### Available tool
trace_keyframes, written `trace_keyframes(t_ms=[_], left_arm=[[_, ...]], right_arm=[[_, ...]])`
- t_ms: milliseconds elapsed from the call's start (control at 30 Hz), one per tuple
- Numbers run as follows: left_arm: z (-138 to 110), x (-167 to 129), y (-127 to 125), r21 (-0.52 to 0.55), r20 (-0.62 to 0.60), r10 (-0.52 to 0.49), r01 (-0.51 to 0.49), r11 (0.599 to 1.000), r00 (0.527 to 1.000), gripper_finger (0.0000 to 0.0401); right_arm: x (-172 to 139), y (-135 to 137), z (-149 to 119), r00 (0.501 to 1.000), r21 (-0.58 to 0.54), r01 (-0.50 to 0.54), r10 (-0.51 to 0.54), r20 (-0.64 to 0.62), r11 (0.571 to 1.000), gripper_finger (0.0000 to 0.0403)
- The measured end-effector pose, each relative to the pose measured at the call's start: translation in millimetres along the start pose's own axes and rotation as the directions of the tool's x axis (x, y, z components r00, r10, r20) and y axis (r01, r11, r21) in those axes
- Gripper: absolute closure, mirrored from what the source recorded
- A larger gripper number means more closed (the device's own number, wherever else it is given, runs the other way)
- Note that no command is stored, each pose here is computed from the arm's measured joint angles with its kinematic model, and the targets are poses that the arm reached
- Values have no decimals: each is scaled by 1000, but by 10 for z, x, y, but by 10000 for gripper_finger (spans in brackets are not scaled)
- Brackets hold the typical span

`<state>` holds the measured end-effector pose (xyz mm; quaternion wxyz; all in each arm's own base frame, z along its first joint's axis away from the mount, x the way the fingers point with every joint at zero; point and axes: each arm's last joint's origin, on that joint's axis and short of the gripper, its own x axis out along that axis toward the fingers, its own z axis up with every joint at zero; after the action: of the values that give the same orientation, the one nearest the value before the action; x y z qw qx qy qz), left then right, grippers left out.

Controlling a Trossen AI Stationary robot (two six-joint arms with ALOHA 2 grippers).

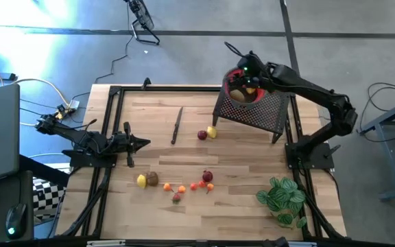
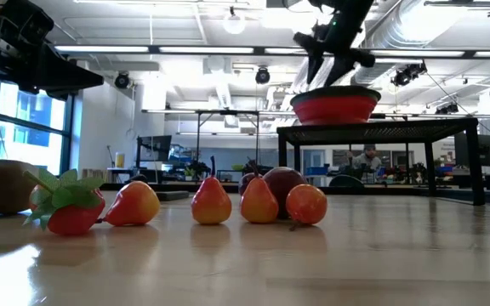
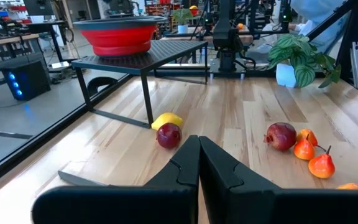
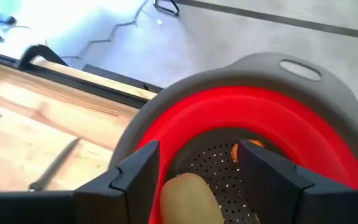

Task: Pick & Place Fruit
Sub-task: Put the red pomegranate into the red strainer bowl on the shelf

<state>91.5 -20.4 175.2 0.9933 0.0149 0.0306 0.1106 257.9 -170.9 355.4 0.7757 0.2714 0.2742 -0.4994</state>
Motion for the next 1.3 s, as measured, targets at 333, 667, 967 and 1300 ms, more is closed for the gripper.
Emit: trace_keyframes(t_ms=[333, 667, 967, 1300], left_arm=[[0, 0, 0, 0, 0, 0, 0, 1000, 1000, 401], [0, 0, 0, 0, 0, 0, 0, 1000, 1000, 401], [0, 0, 0, 0, 0, 0, 0, 1000, 1000, 401], [0, 0, 0, 0, 0, 0, 0, 1000, 1000, 401]], right_arm=[[-146, 122, -130, 992, -78, -103, 98, -76, 992, 246], [-310, 415, -360, 954, -176, -278, 248, -171, 944, 294], [-621, 779, -741, 930, -184, -349, 315, -191, 919, 326], [-899, 1147, -1260, 944, -259, -329, 306, -125, 908, 340]])
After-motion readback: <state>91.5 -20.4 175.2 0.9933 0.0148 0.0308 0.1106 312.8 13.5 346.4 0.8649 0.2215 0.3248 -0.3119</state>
